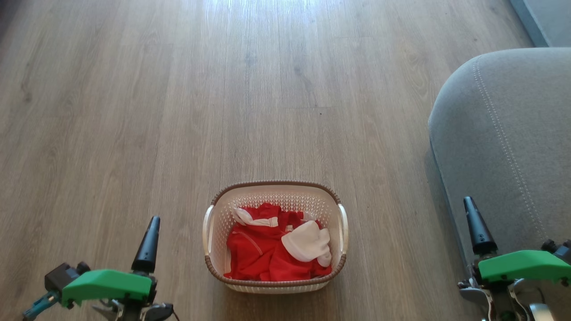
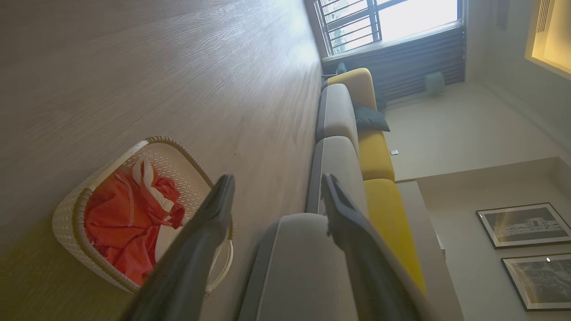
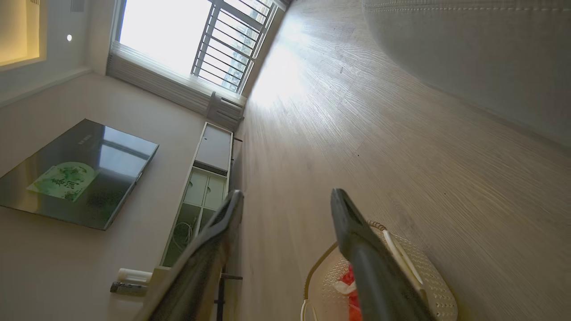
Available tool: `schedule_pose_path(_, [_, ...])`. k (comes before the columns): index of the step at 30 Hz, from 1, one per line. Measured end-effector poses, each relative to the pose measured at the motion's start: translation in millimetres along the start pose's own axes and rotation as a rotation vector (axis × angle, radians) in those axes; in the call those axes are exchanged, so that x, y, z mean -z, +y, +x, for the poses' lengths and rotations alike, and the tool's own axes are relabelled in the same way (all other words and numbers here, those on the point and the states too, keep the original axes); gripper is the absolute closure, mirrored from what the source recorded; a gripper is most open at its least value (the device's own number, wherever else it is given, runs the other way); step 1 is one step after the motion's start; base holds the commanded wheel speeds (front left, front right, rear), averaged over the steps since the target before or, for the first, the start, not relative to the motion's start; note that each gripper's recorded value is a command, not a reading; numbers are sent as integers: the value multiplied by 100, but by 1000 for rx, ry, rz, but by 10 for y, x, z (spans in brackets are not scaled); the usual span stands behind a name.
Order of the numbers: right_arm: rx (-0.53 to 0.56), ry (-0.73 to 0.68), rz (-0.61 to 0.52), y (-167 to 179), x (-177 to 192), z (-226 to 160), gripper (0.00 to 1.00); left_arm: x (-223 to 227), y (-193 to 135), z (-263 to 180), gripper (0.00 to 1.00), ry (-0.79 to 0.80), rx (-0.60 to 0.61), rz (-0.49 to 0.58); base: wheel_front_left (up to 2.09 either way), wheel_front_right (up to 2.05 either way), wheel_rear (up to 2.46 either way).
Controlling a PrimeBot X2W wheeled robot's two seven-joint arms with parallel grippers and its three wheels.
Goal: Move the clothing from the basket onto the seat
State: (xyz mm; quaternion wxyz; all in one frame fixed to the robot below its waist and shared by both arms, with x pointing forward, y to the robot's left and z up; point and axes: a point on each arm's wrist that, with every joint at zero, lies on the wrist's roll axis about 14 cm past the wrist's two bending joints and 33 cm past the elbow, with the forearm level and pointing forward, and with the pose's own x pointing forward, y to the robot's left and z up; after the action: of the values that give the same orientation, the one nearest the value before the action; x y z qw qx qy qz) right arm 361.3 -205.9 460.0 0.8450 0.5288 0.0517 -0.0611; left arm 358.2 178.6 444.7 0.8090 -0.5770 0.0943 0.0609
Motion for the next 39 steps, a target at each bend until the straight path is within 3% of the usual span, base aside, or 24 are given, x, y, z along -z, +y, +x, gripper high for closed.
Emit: schedule_pose_path(39, [-69, -74, -566, 224, -110, 27, 0, 70, -164, 9, 0, -43, 34, 459, 0, 0, 0])
